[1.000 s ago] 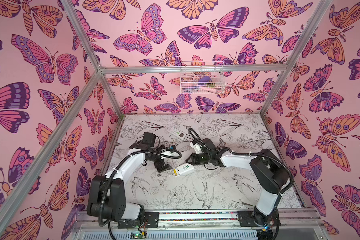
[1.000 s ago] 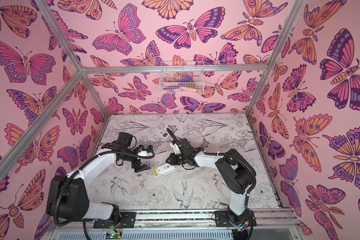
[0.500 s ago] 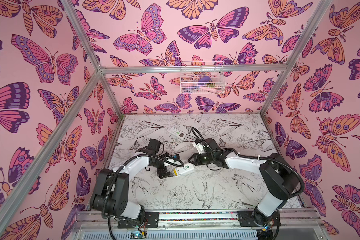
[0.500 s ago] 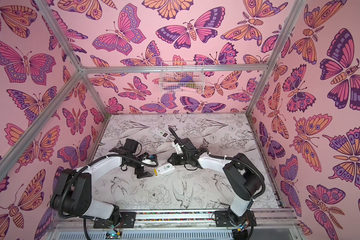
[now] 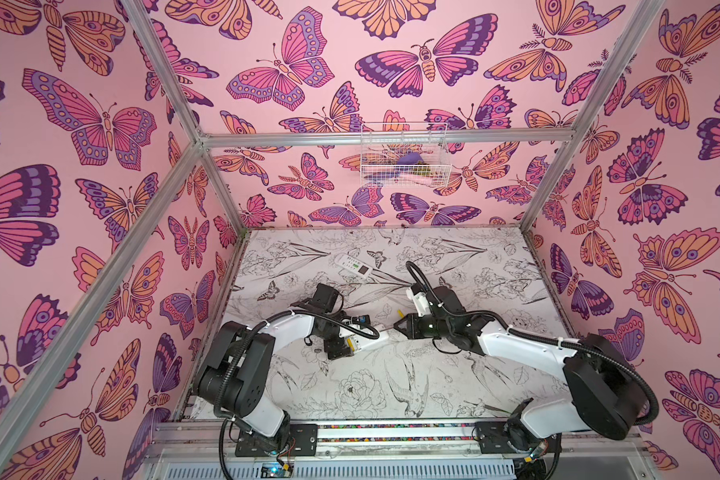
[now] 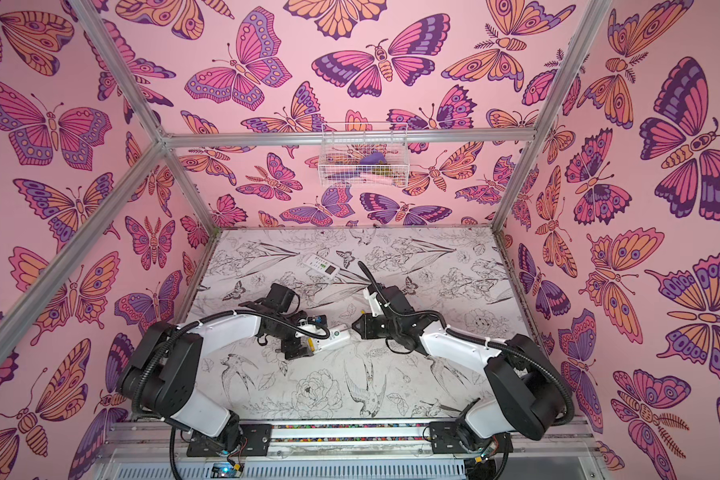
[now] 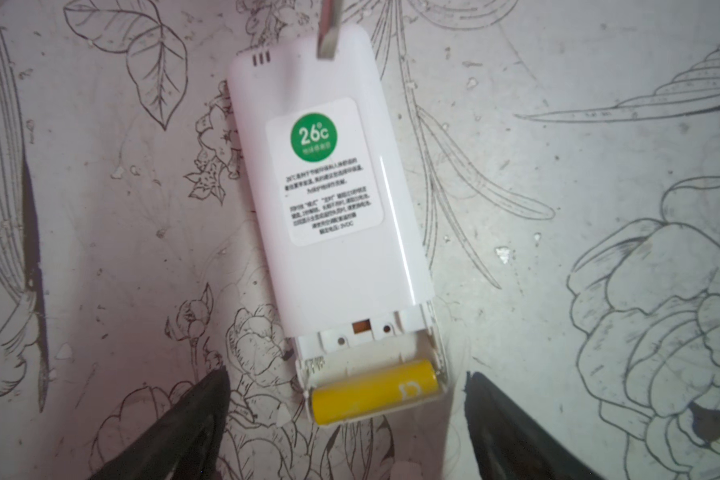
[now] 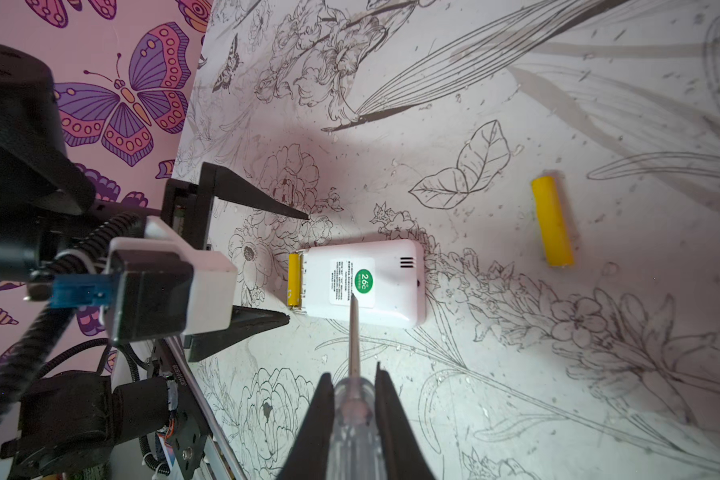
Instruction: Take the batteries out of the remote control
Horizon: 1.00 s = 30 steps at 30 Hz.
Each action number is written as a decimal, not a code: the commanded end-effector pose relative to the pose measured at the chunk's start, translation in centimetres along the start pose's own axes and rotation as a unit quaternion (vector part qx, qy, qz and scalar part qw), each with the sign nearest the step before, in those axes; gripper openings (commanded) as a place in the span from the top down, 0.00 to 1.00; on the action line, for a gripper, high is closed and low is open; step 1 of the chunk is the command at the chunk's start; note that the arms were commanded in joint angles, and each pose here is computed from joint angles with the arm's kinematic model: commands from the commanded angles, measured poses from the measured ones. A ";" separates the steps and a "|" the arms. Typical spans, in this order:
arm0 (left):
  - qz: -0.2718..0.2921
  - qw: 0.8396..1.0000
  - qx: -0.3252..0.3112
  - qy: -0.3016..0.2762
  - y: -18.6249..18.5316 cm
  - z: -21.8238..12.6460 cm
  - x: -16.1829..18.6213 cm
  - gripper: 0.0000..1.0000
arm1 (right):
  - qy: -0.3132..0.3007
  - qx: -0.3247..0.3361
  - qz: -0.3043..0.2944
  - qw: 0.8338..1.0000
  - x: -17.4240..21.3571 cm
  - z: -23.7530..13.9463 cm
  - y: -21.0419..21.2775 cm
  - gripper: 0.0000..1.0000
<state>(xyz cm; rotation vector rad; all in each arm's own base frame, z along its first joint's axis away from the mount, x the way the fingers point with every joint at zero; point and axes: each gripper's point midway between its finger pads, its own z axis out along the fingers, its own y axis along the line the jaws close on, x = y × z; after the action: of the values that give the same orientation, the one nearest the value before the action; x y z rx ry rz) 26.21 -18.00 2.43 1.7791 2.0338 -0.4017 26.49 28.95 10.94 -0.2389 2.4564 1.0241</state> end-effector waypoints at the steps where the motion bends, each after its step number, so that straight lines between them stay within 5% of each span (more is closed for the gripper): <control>1: -0.006 1.000 0.013 0.013 -0.9 0.9 0.7 0.15 | -0.019 0.013 0.005 1.000 -0.6 -1.1 -0.5 1.00; 14: 0.005 0.999 0.023 0.022 -1.6 1.5 0.2 0.57 | -0.041 0.028 0.017 0.999 -0.9 -4.2 -2.1 1.00; 30: 0.050 0.998 0.030 -0.022 -1.9 3.3 -10.1 0.63 | -0.057 0.023 0.059 0.996 -0.2 -7.5 -3.3 1.00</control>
<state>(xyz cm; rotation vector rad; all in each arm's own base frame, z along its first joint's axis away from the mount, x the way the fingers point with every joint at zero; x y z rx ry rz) 26.11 -27.12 4.72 1.8864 1.8809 -0.4362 25.61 21.44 13.39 -0.0415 2.4003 0.9715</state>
